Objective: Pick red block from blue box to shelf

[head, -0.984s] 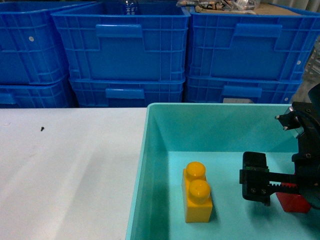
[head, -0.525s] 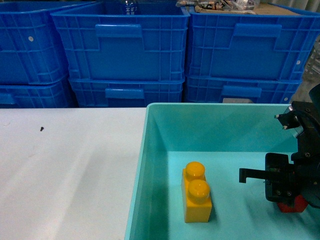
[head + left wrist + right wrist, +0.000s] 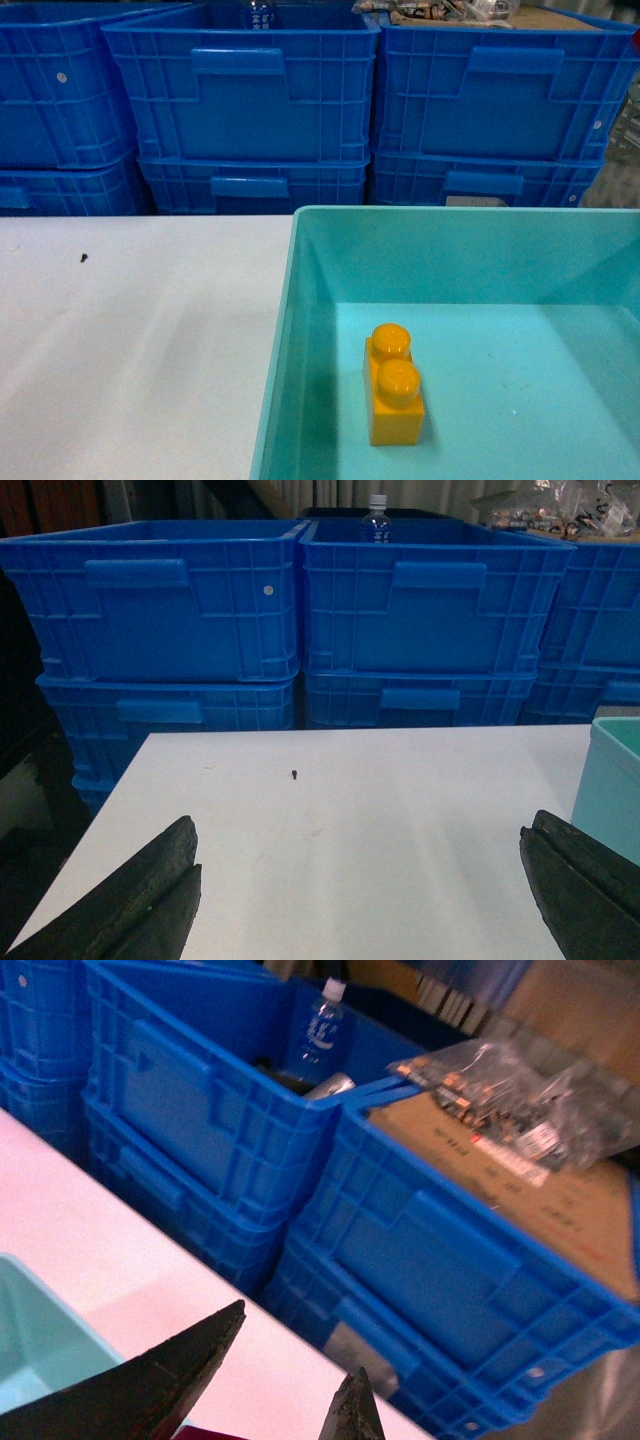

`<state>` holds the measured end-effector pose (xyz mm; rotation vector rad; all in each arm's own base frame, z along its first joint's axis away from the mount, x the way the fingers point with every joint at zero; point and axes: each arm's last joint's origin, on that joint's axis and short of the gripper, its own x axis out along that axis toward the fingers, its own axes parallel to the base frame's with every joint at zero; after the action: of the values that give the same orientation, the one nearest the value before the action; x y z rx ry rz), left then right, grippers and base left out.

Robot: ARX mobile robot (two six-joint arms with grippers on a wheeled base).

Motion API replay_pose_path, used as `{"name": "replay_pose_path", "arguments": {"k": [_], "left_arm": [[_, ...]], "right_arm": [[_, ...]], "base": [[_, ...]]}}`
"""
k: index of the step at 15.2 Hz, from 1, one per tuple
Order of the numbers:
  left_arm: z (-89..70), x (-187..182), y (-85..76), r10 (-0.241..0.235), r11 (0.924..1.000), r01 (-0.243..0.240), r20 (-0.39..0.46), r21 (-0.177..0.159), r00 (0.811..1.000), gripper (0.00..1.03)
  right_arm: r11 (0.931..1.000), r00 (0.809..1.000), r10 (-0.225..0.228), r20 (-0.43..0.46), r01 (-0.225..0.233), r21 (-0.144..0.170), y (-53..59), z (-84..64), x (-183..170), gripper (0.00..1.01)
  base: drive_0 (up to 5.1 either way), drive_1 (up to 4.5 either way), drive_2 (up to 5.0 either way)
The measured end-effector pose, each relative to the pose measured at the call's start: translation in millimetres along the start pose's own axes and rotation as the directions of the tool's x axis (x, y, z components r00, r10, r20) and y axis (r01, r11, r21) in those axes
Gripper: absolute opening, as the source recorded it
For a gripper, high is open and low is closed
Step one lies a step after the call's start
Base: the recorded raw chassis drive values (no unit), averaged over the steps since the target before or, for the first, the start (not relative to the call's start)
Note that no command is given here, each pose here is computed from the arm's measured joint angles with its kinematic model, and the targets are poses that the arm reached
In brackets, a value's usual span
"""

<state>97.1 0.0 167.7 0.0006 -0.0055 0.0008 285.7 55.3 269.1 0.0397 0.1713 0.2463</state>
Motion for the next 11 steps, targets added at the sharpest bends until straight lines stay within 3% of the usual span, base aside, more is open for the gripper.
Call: {"name": "replay_pose_path", "arguments": {"k": [1, 2, 3, 4, 5, 6, 8, 9, 11], "left_arm": [[0.0, 0.0, 0.0, 0.000, 1.0000, 0.000, 0.000, 0.000, 1.000, 0.98], [0.0, 0.0, 0.0, 0.000, 1.0000, 0.000, 0.000, 0.000, 1.000, 0.98], [-0.1, 0.0, 0.0, 0.000, 1.0000, 0.000, -0.001, 0.000, 1.000, 0.98], [-0.1, 0.0, 0.0, 0.000, 1.0000, 0.000, 0.000, 0.000, 1.000, 0.98], [0.0, 0.0, 0.0, 0.000, 1.0000, 0.000, 0.000, 0.000, 1.000, 0.98], [-0.2, 0.0, 0.0, -0.001, 1.0000, 0.001, -0.001, 0.000, 1.000, 0.98], [-0.1, 0.0, 0.0, 0.000, 1.0000, 0.000, -0.001, 0.000, 1.000, 0.98], [-0.1, 0.0, 0.0, 0.000, 1.0000, 0.000, -0.001, 0.000, 1.000, 0.98], [0.0, 0.0, 0.0, 0.000, 1.0000, 0.000, 0.000, 0.000, 1.000, 0.98]], "right_arm": [[0.9981, 0.998, -0.018, 0.058, 0.021, -0.058, -16.2, 11.2, -9.6, 0.28], [0.9887, 0.989, -0.088, 0.117, 0.101, -0.111, -38.0, 19.2, -21.1, 0.28], [0.9698, 0.969, -0.179, 0.169, 0.202, -0.136, -59.6, 21.1, -36.4, 0.28], [0.9501, 0.948, -0.254, 0.193, 0.282, -0.133, -74.3, 18.9, -56.3, 0.28], [0.9362, 0.929, -0.301, 0.216, 0.331, -0.119, -75.0, 14.2, -76.6, 0.28], [0.9393, 0.927, -0.296, 0.233, 0.326, -0.106, -62.1, 7.3, -94.2, 0.28], [0.9566, 0.933, -0.251, 0.259, 0.280, -0.081, -35.4, -8.7, -118.1, 0.28], [0.9598, 0.931, -0.251, 0.265, 0.275, -0.057, -28.1, -16.4, -126.5, 0.28], [0.9578, 0.926, -0.278, 0.257, 0.287, 0.003, -24.0, -27.7, -133.7, 0.28]], "base": [[0.0, 0.00, 0.0], [0.0, 0.00, 0.0], [0.0, 0.00, 0.0], [0.0, 0.00, 0.0], [0.0, 0.00, 0.0], [0.0, 0.00, 0.0], [0.0, 0.00, 0.0], [0.0, 0.00, 0.0], [0.0, 0.00, 0.0]]}}
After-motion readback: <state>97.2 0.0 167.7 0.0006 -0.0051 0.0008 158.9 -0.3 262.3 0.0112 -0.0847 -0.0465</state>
